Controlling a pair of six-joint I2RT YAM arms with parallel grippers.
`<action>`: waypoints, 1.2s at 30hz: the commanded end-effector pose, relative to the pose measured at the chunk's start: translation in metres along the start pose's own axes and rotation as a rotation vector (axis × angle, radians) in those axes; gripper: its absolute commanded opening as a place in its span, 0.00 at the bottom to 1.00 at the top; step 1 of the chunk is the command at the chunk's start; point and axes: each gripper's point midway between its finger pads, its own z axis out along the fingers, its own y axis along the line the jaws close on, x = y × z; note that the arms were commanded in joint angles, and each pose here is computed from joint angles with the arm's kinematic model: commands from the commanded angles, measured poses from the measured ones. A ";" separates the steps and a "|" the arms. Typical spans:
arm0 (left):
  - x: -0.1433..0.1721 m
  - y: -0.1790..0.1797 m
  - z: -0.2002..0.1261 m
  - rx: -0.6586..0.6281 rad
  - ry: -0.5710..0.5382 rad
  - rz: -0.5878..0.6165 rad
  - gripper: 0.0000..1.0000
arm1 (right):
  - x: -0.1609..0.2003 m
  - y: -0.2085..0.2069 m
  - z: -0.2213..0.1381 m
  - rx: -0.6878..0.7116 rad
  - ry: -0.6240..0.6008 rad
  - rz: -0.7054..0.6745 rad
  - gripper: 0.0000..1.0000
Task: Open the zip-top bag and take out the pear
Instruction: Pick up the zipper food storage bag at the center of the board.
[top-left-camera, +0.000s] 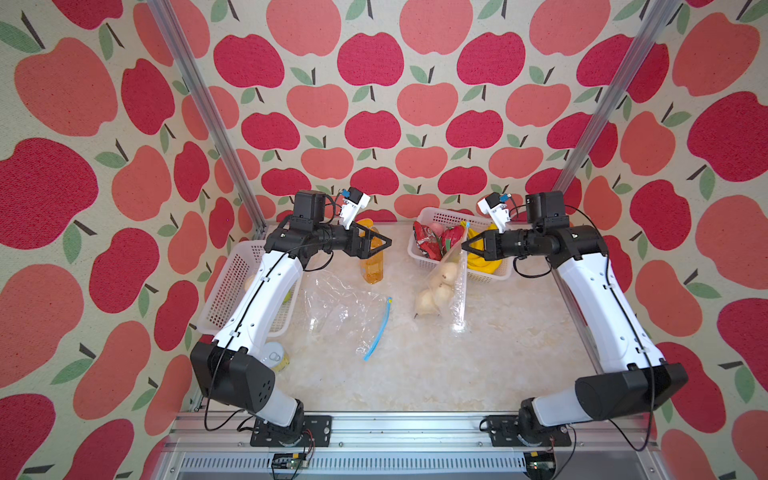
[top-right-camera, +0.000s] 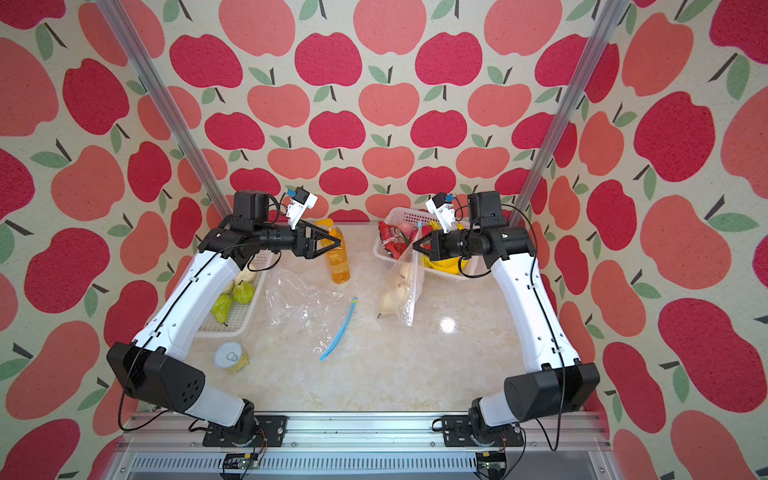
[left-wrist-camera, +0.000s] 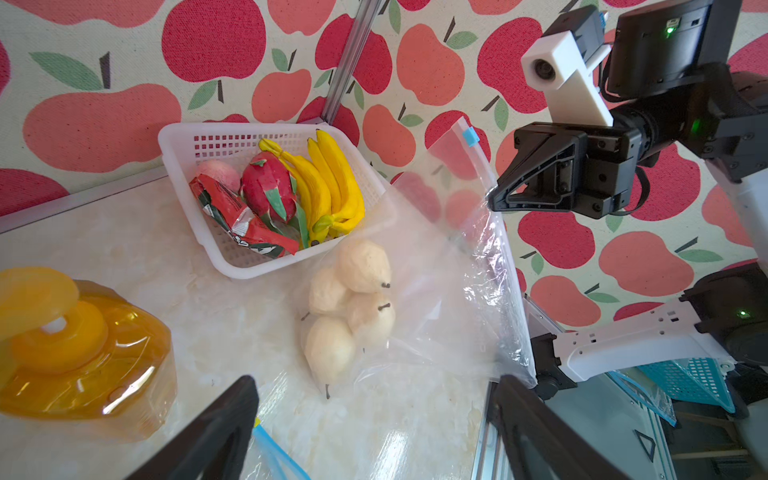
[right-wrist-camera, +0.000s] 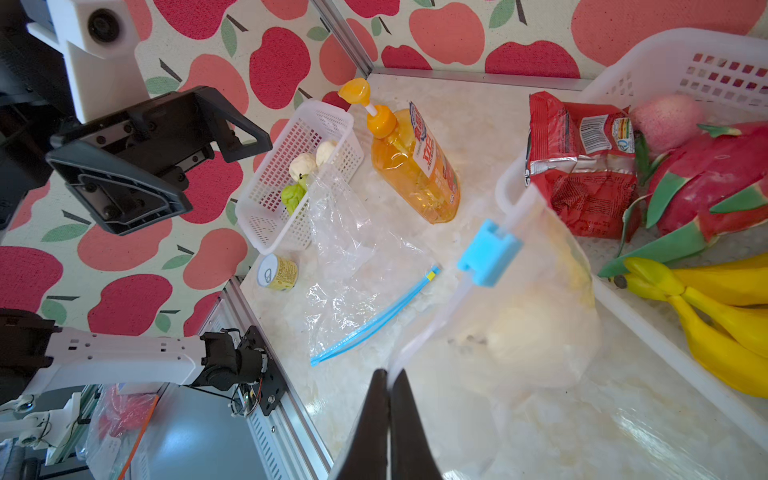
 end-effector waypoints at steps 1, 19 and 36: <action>-0.023 -0.018 -0.002 0.059 -0.049 0.065 0.93 | 0.004 0.028 -0.014 -0.047 0.056 -0.098 0.00; -0.011 -0.047 0.002 0.189 -0.089 0.336 0.92 | 0.046 0.057 0.008 0.135 0.307 -0.780 0.00; 0.011 -0.074 0.023 0.325 -0.108 0.552 0.81 | 0.020 0.073 0.021 0.189 0.241 -1.235 0.00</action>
